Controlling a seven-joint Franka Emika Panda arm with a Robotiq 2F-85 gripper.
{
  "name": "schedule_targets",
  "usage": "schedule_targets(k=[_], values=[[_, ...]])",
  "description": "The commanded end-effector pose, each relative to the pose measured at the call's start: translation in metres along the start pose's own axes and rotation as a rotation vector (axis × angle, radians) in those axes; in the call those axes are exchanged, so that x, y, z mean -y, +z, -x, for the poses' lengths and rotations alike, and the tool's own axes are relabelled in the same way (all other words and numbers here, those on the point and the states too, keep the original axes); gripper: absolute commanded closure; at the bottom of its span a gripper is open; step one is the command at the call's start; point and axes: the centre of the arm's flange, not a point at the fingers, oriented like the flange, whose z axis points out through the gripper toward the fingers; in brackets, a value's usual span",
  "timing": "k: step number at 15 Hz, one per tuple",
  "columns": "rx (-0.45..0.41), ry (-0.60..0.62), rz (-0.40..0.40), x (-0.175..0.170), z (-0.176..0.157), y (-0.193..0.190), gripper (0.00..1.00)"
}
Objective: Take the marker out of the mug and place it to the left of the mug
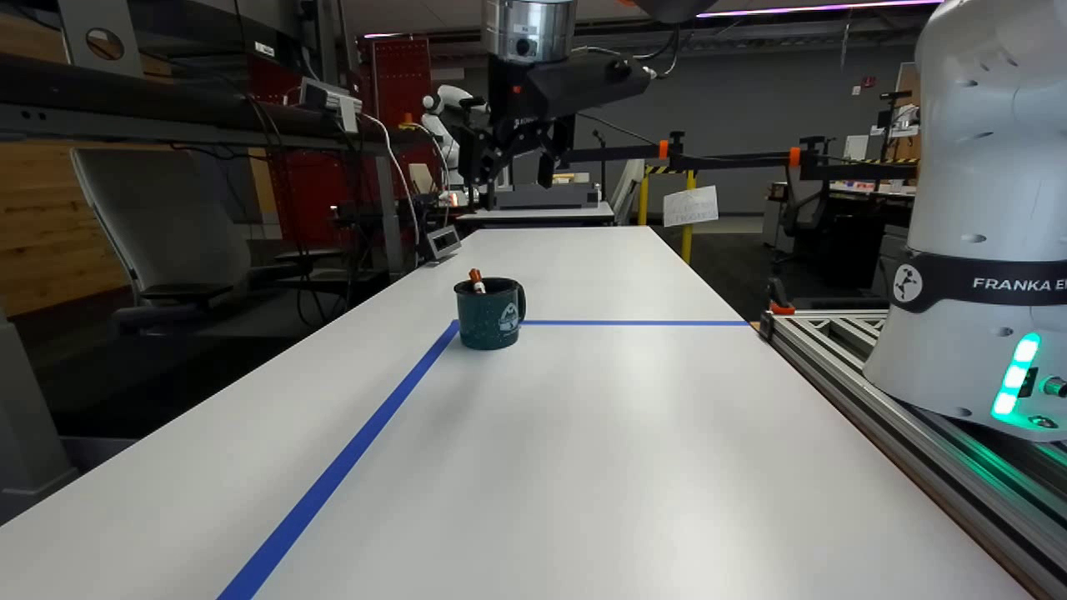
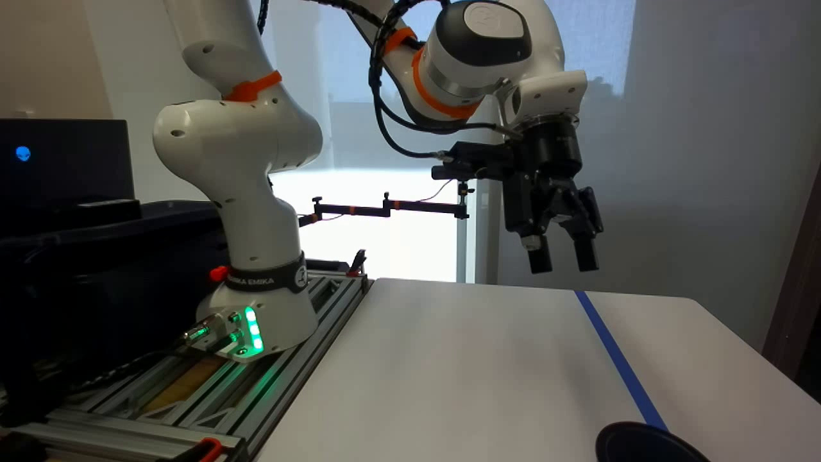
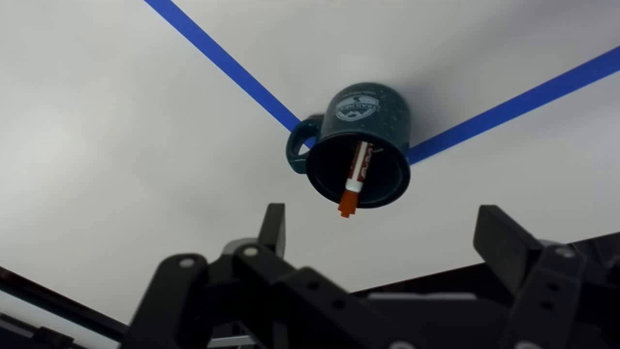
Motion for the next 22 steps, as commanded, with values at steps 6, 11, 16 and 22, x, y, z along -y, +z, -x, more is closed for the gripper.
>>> schedule_targets(k=[6, 11, 16, 22], values=[[-0.086, 0.151, -0.108, -0.003, -0.011, 0.047, 0.00], [-0.123, 0.209, -0.067, -0.013, -0.032, 0.080, 0.00], [-0.109, 0.239, -0.050, -0.013, -0.037, 0.111, 0.00], [-0.117, 0.273, -0.053, -0.004, -0.040, 0.140, 0.00]])
